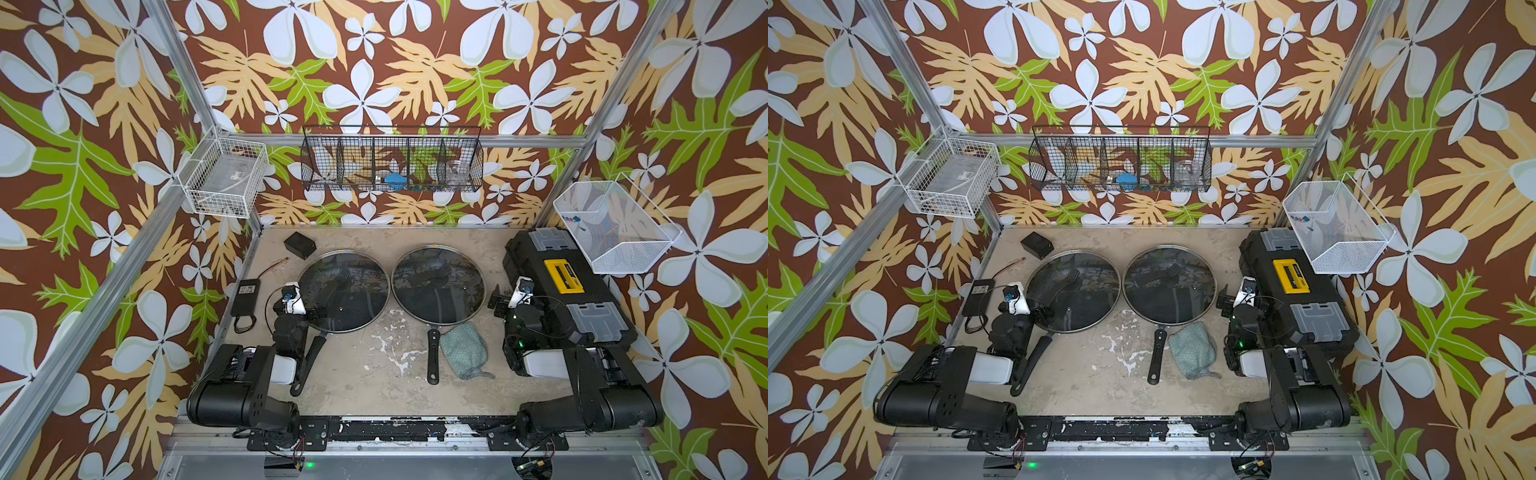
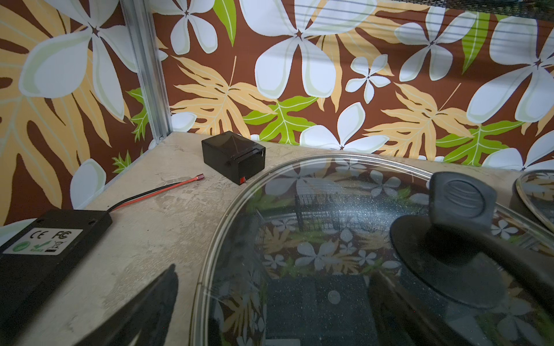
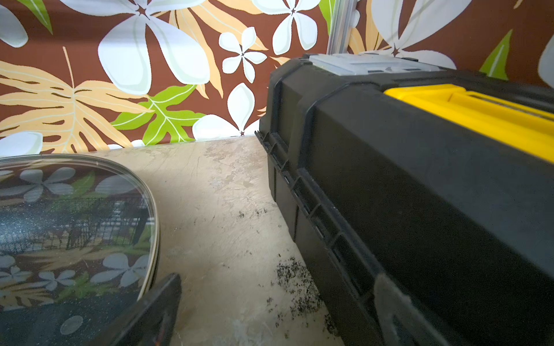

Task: Wipe the pot lid with a cloth
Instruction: Reset both arms

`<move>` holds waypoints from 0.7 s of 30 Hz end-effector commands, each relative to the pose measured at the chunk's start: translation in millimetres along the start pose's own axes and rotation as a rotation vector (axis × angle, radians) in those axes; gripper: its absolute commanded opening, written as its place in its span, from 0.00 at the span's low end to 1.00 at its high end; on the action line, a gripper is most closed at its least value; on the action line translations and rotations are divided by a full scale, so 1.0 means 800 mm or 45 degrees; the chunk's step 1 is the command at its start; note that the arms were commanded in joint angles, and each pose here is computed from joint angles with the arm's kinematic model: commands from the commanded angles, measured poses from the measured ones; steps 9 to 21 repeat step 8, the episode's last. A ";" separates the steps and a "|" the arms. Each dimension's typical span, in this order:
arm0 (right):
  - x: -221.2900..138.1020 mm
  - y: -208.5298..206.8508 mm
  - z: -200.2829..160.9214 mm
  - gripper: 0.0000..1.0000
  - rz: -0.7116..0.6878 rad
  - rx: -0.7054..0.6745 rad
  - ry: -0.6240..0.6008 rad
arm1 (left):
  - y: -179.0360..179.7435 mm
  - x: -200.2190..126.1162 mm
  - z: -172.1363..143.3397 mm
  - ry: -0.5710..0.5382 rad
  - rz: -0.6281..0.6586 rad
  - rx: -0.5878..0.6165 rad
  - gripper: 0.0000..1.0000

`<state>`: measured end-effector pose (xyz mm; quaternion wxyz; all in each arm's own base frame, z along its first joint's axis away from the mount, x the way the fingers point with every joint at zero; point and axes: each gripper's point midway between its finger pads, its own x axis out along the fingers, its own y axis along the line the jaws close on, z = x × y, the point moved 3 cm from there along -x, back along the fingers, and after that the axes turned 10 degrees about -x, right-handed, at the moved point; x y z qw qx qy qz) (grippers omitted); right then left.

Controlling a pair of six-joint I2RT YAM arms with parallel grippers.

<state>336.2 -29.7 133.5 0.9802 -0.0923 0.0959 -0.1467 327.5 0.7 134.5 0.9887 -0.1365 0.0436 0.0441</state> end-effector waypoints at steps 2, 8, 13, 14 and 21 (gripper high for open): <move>0.001 0.002 0.000 1.00 0.008 -0.014 0.005 | -0.003 0.004 -0.001 0.014 -0.016 0.026 1.00; 0.001 0.002 0.001 1.00 0.007 -0.013 0.001 | -0.003 0.000 0.000 0.001 -0.021 0.026 1.00; 0.001 0.002 0.001 1.00 0.007 -0.013 0.001 | -0.003 0.000 0.000 0.001 -0.021 0.026 1.00; 0.001 0.002 0.001 1.00 0.007 -0.013 0.001 | -0.003 0.000 0.000 0.001 -0.021 0.026 1.00; 0.001 0.002 0.001 1.00 0.007 -0.013 0.001 | -0.003 0.000 0.000 0.001 -0.021 0.026 1.00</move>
